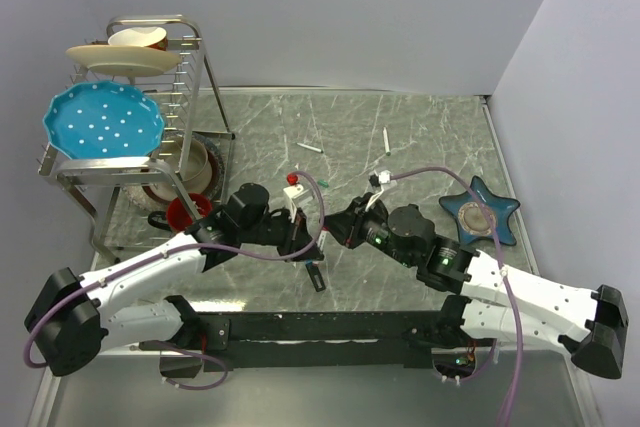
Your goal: Insert the pens into the pen caps
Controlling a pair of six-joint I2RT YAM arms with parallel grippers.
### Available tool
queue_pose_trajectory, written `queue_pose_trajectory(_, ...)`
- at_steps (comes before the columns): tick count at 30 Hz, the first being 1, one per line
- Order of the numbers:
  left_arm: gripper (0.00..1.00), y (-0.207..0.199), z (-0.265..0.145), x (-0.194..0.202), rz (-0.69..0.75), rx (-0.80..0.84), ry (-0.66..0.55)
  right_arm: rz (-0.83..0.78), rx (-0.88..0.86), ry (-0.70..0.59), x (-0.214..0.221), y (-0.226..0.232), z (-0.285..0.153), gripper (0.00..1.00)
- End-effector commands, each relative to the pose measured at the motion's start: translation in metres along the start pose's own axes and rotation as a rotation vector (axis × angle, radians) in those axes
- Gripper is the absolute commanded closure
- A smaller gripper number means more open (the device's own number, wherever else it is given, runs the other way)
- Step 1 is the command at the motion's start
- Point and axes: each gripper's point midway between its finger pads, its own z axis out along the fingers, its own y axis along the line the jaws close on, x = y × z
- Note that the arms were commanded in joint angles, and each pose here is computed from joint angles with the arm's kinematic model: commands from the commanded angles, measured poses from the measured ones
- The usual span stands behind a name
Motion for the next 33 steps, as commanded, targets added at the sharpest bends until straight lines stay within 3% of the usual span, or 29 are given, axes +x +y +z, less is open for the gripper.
queue_pose_trajectory(1, 0.99, -0.002, -0.048, -0.158, 0.162, -0.083, -0.590, -0.023, -0.111, 0.552, 0.139, 0.003, -0.053, 1.00)
queue_pose_trajectory(13, 0.99, -0.005, -0.039, -0.156, 0.132, 0.001, -0.575, 0.043, -0.258, 0.536, 0.143, 0.028, -0.052, 1.00)
queue_pose_trajectory(18, 0.99, -0.005, -0.038, -0.153, 0.119, 0.004, -0.559, 0.116, -0.198, 0.424, 0.113, 0.034, -0.041, 1.00)
queue_pose_trajectory(20, 0.99, -0.003, -0.038, -0.149, 0.109, -0.004, -0.550, 0.137, -0.149, 0.356, 0.089, 0.036, -0.038, 0.93)
queue_pose_trajectory(21, 0.99, -0.001, -0.037, -0.147, 0.104, -0.012, -0.546, 0.154, -0.096, 0.278, 0.071, 0.030, -0.035, 0.80)
queue_pose_trajectory(24, 0.99, 0.016, -0.034, -0.132, 0.052, -0.072, -0.520, 0.155, 0.010, 0.112, 0.025, 0.021, -0.034, 0.63)
queue_pose_trajectory(27, 0.99, 0.033, -0.032, -0.121, 0.014, -0.134, -0.510, 0.166, 0.009, 0.037, 0.000, 0.027, -0.039, 0.49)
queue_pose_trajectory(33, 0.99, 0.052, -0.027, -0.113, -0.051, -0.219, -0.464, 0.173, 0.009, 0.041, 0.005, 0.024, -0.039, 0.39)
